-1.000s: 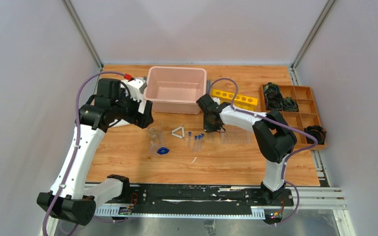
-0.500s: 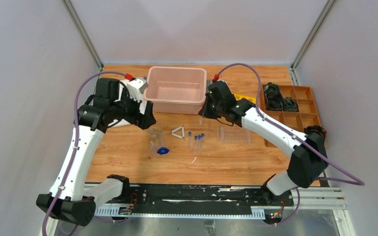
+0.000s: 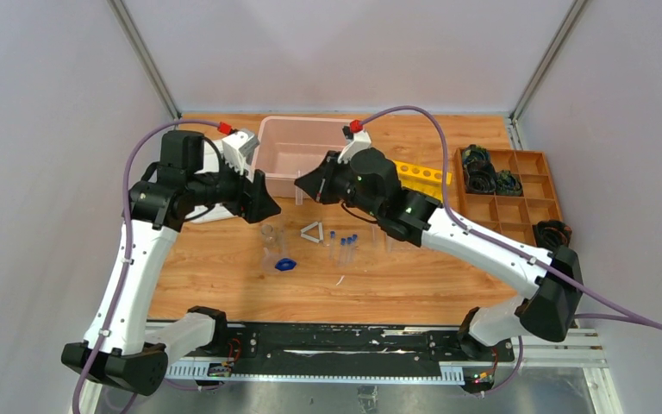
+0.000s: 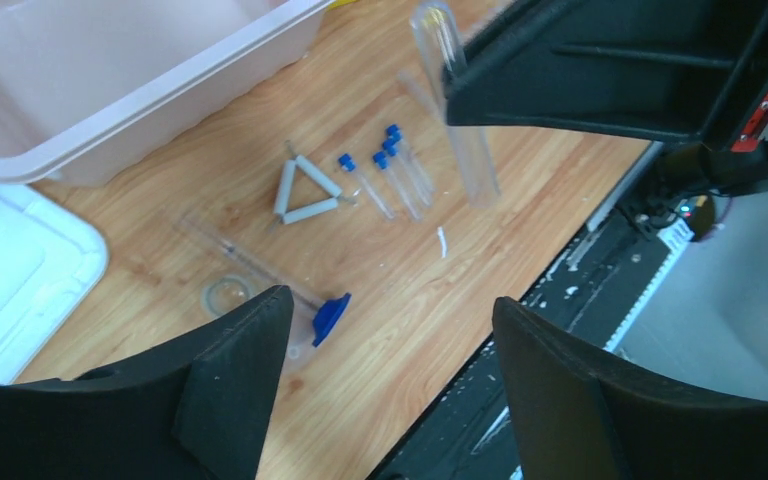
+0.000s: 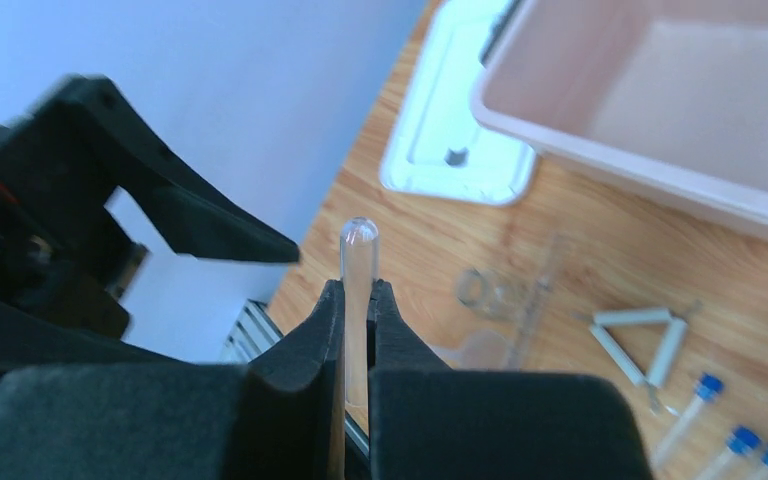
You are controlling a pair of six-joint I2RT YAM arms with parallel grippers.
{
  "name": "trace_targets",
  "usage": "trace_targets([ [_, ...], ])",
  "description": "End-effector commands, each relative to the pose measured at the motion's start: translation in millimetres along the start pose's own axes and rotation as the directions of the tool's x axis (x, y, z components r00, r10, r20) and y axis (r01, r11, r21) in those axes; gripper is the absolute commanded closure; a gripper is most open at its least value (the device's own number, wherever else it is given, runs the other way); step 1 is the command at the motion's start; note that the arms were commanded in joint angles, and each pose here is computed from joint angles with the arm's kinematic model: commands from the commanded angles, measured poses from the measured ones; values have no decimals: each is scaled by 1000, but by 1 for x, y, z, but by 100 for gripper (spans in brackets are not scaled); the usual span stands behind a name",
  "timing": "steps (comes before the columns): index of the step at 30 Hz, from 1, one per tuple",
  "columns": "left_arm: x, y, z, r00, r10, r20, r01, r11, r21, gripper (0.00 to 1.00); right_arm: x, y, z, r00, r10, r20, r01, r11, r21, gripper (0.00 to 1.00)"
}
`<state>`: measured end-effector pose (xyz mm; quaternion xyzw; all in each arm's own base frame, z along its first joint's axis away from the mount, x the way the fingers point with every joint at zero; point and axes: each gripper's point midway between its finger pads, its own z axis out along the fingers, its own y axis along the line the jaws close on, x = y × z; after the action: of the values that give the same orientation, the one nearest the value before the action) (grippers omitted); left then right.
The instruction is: Organize the chemistry lab equipment
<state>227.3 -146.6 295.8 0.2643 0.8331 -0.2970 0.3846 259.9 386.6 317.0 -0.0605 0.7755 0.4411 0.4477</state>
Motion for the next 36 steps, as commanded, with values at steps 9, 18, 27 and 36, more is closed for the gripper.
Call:
trace_targets([
  [9,-19,-37,-9,998,-20,52,11,984,179,38,-28,79,8,991,86,100,-63,974,-218,100],
  [18,-20,-38,-9,998,-26,52,16,982,186,52,-22,85,8,992,89,94,-64,969,-237,100],
  [27,-14,-22,-4,999,-7,35,3,994,113,76,-11,87,5,995,79,65,-61,966,-253,100],
  [36,-7,-17,-1,999,42,27,-44,994,104,90,-2,80,-3,998,57,37,-46,968,-246,90],
])
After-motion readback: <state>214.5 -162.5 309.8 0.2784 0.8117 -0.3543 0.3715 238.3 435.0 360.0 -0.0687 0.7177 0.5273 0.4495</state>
